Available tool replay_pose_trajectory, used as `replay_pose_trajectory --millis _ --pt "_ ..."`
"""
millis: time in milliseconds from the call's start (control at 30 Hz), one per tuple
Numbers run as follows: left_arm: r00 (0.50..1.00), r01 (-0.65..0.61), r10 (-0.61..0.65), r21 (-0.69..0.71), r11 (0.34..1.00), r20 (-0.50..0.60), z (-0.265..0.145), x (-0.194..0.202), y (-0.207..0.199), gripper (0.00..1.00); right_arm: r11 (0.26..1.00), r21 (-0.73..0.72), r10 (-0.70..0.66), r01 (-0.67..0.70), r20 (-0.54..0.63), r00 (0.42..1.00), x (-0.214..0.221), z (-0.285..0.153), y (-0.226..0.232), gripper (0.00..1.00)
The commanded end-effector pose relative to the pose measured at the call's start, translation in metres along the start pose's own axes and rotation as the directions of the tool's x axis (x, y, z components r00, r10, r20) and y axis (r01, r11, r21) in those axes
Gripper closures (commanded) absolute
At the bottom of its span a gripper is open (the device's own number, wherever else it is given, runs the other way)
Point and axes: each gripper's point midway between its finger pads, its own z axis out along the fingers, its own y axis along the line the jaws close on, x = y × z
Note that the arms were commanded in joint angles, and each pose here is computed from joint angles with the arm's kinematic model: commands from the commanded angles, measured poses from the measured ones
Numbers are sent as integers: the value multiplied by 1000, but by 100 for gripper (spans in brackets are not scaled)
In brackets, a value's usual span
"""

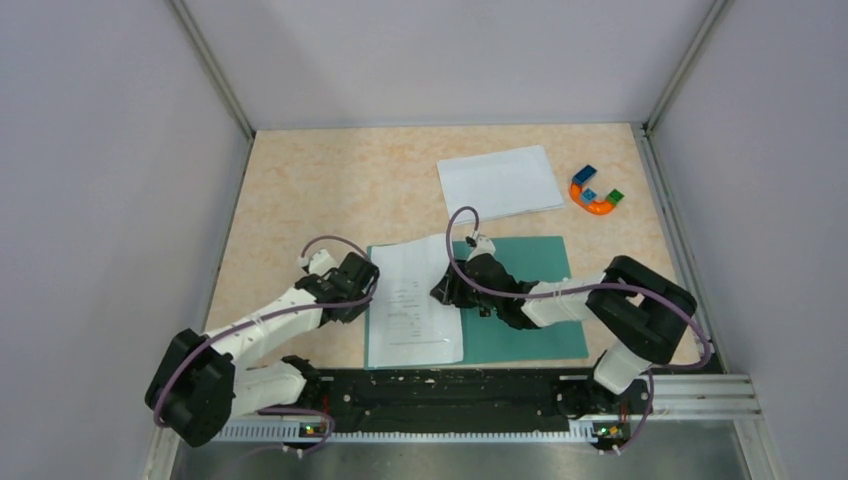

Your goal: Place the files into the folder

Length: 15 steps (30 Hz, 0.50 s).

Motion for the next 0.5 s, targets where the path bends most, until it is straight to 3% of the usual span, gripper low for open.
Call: replay_pose_trajectory --millis 0,233,467 --pt "995 -67 63 66 996 73 -27 -26 -20 81 996 64 -65 62 39 997 -21 -13 7 52" --pt "982 -186 169 279 942 86 -55 -35 -69 63 960 241 -164 141 77 983 -49 -47 -12 39" --pt "949 -254 313 537 804 -20 -67 -2 -134 60 911 371 -230 182 89 969 -65 -82 -33 47"
